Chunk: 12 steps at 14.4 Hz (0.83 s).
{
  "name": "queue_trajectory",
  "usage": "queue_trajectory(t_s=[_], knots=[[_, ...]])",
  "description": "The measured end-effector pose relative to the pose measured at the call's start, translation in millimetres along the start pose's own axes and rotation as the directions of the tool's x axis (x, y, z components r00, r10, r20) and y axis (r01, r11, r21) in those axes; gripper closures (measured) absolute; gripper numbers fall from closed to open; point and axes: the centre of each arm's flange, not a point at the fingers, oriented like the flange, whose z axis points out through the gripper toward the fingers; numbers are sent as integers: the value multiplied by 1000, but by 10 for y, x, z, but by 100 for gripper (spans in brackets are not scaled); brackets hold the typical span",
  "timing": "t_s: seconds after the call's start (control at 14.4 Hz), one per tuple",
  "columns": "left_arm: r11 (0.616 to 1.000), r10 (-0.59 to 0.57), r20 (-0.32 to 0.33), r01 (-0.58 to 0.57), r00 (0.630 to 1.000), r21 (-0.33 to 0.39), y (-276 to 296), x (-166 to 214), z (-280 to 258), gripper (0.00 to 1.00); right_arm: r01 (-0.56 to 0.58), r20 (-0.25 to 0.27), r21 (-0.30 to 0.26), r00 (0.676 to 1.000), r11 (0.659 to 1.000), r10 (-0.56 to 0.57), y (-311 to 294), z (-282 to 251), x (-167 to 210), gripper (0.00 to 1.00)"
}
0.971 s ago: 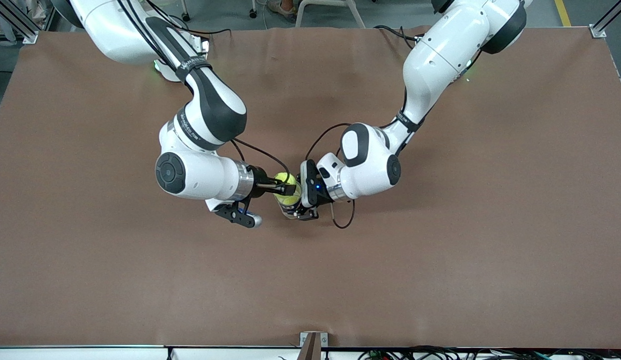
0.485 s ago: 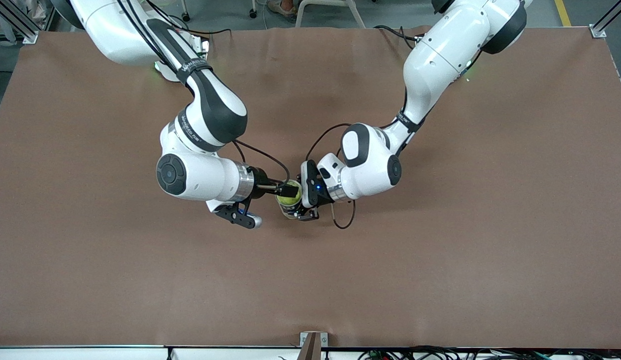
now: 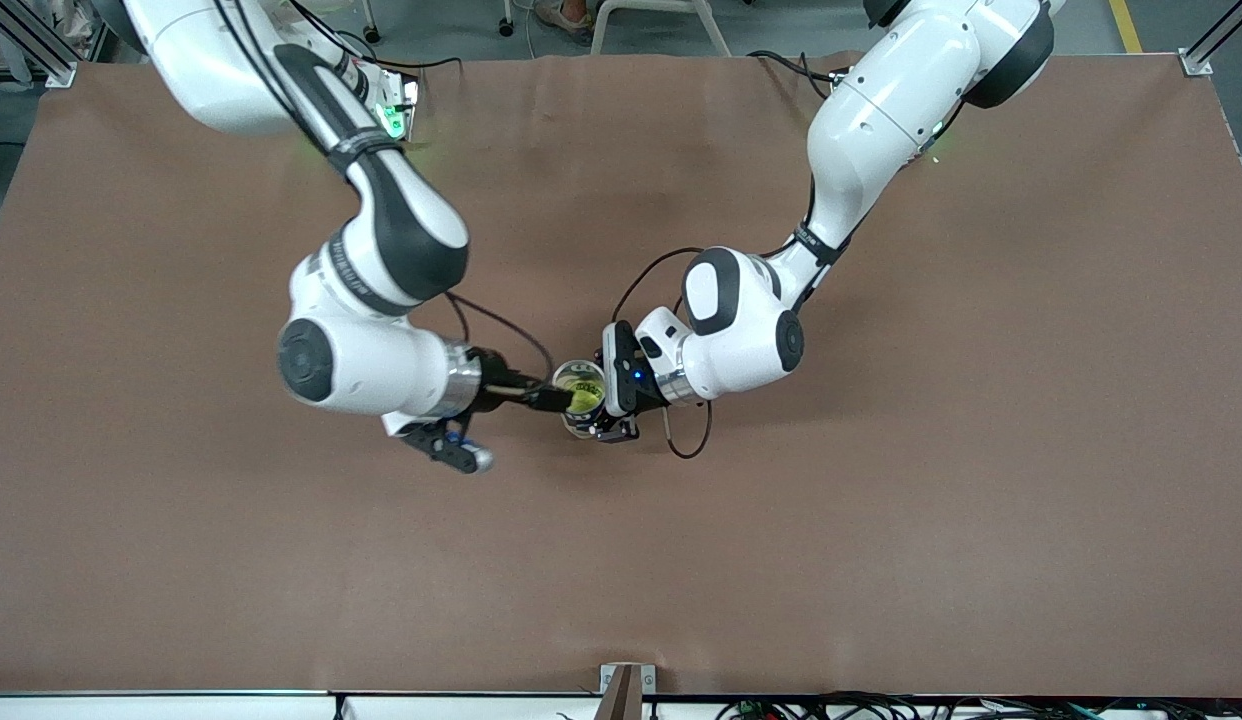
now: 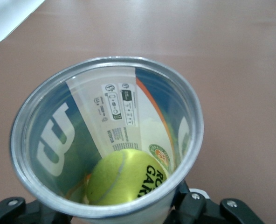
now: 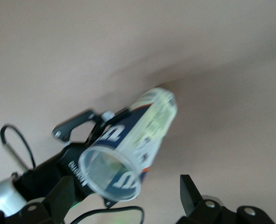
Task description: Insert tennis ball vertically with right arm
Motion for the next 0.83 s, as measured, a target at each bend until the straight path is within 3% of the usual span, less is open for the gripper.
queue_trajectory(t_s=[0.21, 0.42, 0.83], knots=[[1000, 0, 0, 0, 1000, 0, -1, -1, -1, 21, -39, -49, -97, 998, 995, 35, 584, -574, 402, 0], [1000, 0, 0, 0, 1000, 0, -1, 0, -1, 21, 41, -90, -192, 994, 981, -59, 904, -1116, 419, 0], [1000, -1, 0, 1, 1000, 1, -6, -4, -5, 21, 172, -80, -253, 977, 952, -198, 1819, -2400, 313, 0]])
